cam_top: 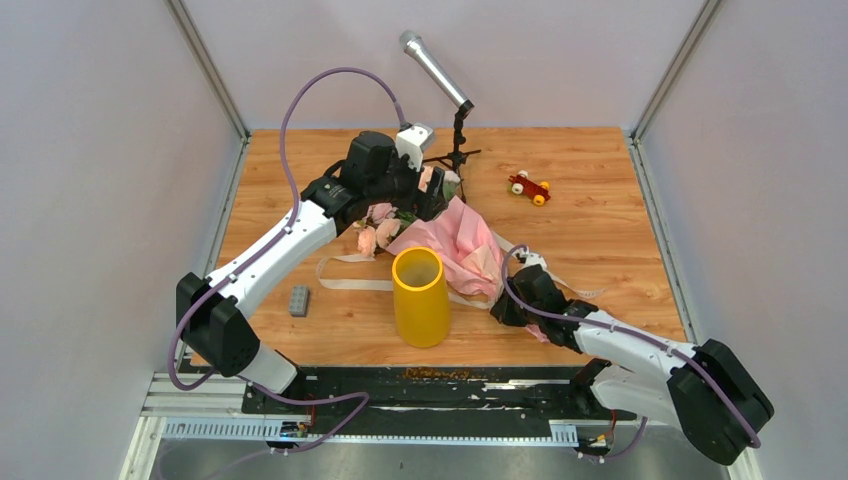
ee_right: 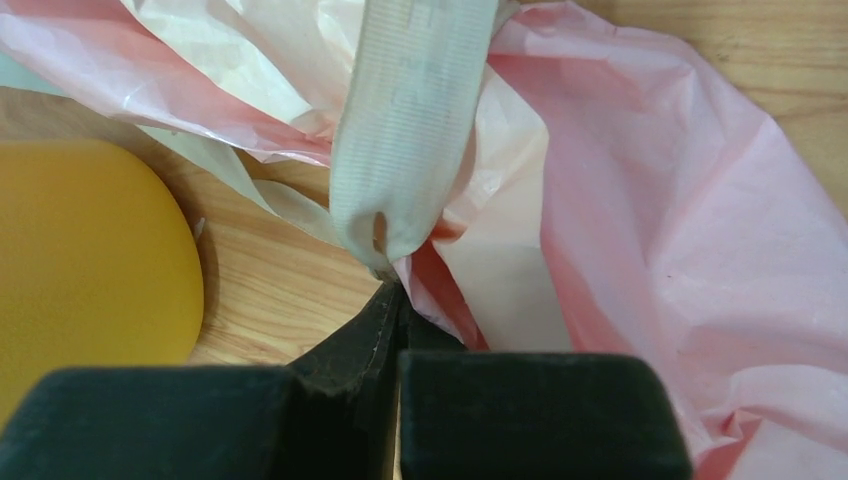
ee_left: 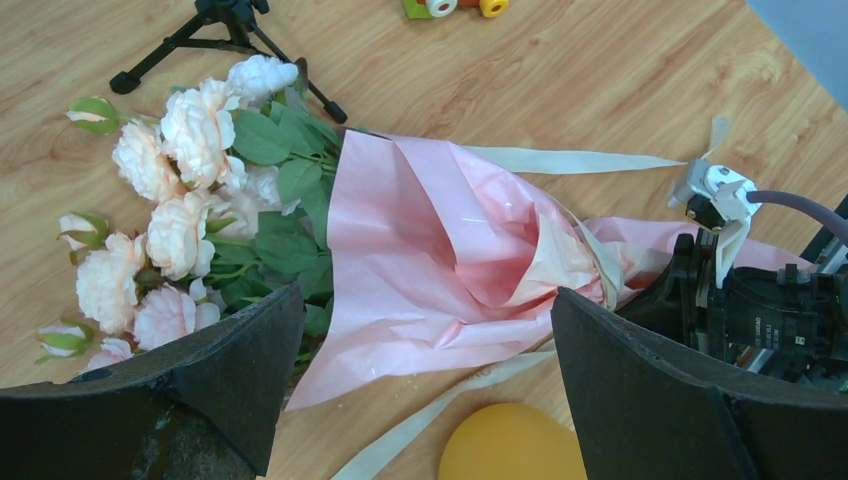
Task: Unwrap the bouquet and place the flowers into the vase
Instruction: Untie the ribbon from the wrapping paper.
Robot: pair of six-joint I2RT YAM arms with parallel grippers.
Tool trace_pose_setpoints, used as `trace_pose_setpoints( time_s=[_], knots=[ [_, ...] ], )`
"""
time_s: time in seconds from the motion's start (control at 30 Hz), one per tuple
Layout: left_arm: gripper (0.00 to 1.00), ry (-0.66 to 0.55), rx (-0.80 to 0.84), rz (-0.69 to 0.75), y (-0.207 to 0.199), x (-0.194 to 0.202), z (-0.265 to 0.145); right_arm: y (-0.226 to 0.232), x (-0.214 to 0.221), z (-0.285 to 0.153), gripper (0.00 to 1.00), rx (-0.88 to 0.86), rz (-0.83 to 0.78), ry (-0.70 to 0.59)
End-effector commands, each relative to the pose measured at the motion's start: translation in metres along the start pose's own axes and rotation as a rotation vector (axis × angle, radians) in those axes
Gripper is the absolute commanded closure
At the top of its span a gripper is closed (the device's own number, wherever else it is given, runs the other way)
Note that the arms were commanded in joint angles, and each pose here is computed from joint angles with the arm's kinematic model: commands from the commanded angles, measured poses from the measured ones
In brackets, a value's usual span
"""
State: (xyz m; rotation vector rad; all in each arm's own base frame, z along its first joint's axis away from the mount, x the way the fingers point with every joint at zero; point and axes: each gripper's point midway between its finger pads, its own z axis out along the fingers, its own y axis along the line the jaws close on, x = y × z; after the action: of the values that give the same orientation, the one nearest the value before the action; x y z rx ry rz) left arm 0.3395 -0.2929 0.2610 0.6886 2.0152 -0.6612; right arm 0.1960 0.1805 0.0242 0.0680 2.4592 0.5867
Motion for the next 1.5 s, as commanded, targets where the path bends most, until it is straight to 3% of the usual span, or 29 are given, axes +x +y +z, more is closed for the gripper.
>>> trace_pose_setpoints(
  time_s=[0.0,0.3,0.53,0.77,1.0,1.47],
  knots=[
    [0.0,-0.024,0.006,0.003,-0.001,-0.008,0.001,0.011,0.012,0.0,1.0,-0.072,0.019,0.04],
    [0.0,-0.023,-0.002,0.002,0.001,-0.007,0.001,0.034,0.025,-0.022,0.99,-0.209,0.021,0.12],
    [0.0,-0.045,-0.01,0.023,0.001,-0.014,-0.007,0.047,-0.001,-0.047,0.73,-0.194,-0.013,0.101],
    [0.0,-0.094,-0.027,0.041,-0.004,-0.036,-0.024,0.065,-0.058,-0.064,0.62,-0.179,-0.094,-0.018],
    [0.0,-0.11,-0.021,0.09,-0.036,-0.065,-0.041,0.038,-0.094,-0.061,0.6,-0.049,-0.11,-0.078],
    [0.0,-0.114,0.045,0.1,-0.087,-0.077,-0.054,0.024,-0.063,-0.043,0.56,-0.052,-0.05,-0.001]
  ],
)
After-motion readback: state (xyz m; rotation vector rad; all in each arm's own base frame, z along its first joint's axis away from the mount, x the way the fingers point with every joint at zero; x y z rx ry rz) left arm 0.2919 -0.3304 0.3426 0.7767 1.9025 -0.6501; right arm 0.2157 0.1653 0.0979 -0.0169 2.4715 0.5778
